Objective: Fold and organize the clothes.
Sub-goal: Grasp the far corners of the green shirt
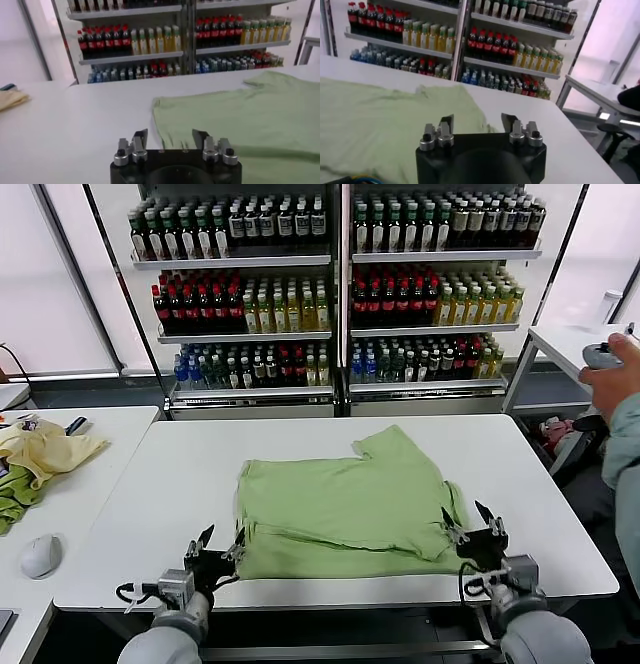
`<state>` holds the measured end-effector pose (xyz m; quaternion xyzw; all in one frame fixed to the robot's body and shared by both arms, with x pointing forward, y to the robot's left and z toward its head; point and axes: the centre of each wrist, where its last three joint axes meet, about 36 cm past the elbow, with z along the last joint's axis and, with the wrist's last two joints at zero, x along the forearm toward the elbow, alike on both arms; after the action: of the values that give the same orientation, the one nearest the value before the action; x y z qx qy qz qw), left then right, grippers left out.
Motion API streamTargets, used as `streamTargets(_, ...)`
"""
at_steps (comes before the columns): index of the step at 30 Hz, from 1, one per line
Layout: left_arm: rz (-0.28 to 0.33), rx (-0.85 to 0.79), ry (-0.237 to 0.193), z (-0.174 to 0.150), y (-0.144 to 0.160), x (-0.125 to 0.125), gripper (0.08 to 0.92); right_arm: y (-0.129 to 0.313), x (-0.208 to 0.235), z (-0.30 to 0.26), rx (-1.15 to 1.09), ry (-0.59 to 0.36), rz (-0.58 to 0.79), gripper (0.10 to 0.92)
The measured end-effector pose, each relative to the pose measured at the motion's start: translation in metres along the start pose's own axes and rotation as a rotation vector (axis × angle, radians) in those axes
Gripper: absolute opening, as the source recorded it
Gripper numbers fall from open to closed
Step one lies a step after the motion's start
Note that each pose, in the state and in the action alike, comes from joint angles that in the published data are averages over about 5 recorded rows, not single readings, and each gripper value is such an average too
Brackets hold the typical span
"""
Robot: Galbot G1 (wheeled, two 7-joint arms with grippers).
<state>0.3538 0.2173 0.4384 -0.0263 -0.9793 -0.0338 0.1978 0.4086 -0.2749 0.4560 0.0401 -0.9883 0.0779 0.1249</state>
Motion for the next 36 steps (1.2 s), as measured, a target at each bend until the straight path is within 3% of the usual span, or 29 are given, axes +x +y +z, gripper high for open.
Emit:
streamTargets(5, 0.003, 0.007, -0.001, -0.008, -0.002, -0.051, 0.815, 0.002, -0.056, -0.010, -0.037, 0.010, -0.010, 0.822)
streamTargets(19, -0.071, -0.024, 0.016, -0.045, -0.005, -0.181, 0.823, 0.007, -0.189, -0.043, -0.072, 0.067, 0.002, 0.823)
streamTargets(25, -0.101, -0.029, 0.060, -0.050, -0.001, -0.213, 0.823, 0.008, -0.226, -0.048, -0.082, 0.109, 0.019, 0.823)
streamTargets(36, -0.130, -0.027, 0.109, -0.057, 0.000, -0.244, 0.823, 0.027, -0.268, -0.043, -0.083, 0.179, 0.009, 0.823)
